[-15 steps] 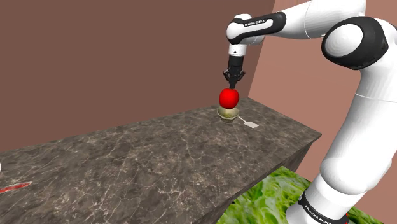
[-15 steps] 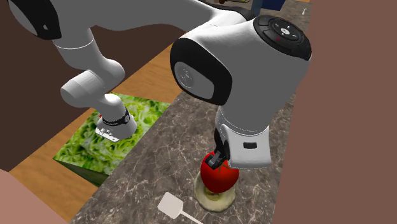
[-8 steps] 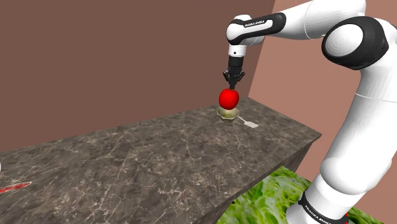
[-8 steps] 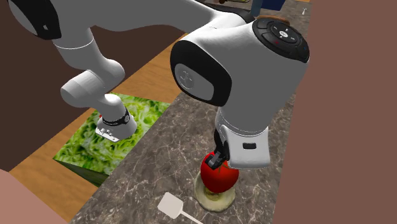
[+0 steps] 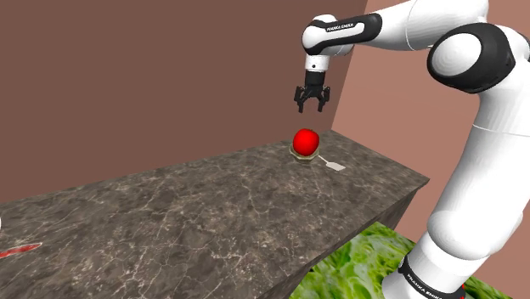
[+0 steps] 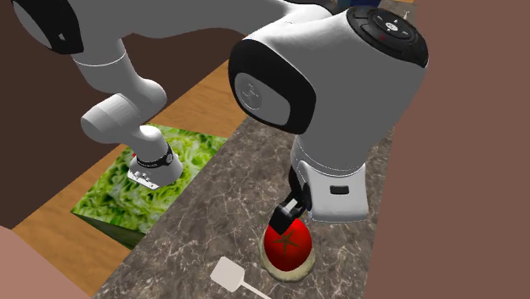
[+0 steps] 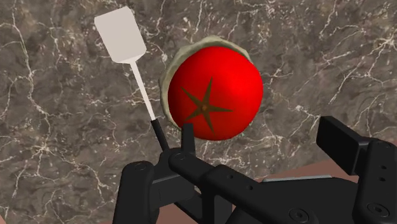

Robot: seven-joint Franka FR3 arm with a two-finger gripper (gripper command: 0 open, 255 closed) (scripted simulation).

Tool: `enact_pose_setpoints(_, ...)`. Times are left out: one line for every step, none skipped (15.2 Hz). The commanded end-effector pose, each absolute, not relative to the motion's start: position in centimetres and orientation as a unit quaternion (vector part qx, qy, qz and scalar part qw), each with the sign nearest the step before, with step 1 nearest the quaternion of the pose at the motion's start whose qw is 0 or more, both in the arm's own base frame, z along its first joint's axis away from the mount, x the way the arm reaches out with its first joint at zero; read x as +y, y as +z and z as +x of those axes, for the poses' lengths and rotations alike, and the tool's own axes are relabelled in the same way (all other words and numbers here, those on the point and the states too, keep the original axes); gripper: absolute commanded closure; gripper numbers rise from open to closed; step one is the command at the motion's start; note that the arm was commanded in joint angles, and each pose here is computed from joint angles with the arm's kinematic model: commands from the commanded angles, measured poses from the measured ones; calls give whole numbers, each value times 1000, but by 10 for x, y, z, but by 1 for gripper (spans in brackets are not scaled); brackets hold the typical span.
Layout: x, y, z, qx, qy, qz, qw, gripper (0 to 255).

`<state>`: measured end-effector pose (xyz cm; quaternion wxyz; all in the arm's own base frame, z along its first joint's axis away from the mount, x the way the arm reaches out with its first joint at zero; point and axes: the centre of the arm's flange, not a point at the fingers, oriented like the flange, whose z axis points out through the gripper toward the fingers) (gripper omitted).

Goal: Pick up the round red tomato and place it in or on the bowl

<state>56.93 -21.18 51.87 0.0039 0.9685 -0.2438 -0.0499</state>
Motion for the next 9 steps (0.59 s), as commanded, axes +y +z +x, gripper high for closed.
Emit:
enact_pose_setpoints(-211,543,570,-244,-50,969,4,0)
enact_pose_setpoints(-211,554,571,-244,-50,969,4,0)
enact_pose_setpoints(-211,554,571,-244,-50,969,4,0)
enact_pose_setpoints(-211,554,570,-244,-50,969,4,0)
enact_pose_setpoints(-211,554,571,-244,-50,969,4,0)
enact_pose_setpoints(-211,554,571,-244,-50,969,4,0)
enact_pose_setpoints(-211,554,571,-244,-50,969,4,0)
enact_pose_setpoints(-211,554,571,-244,-50,969,4,0)
enact_pose_setpoints(-211,554,571,-244,-50,969,4,0)
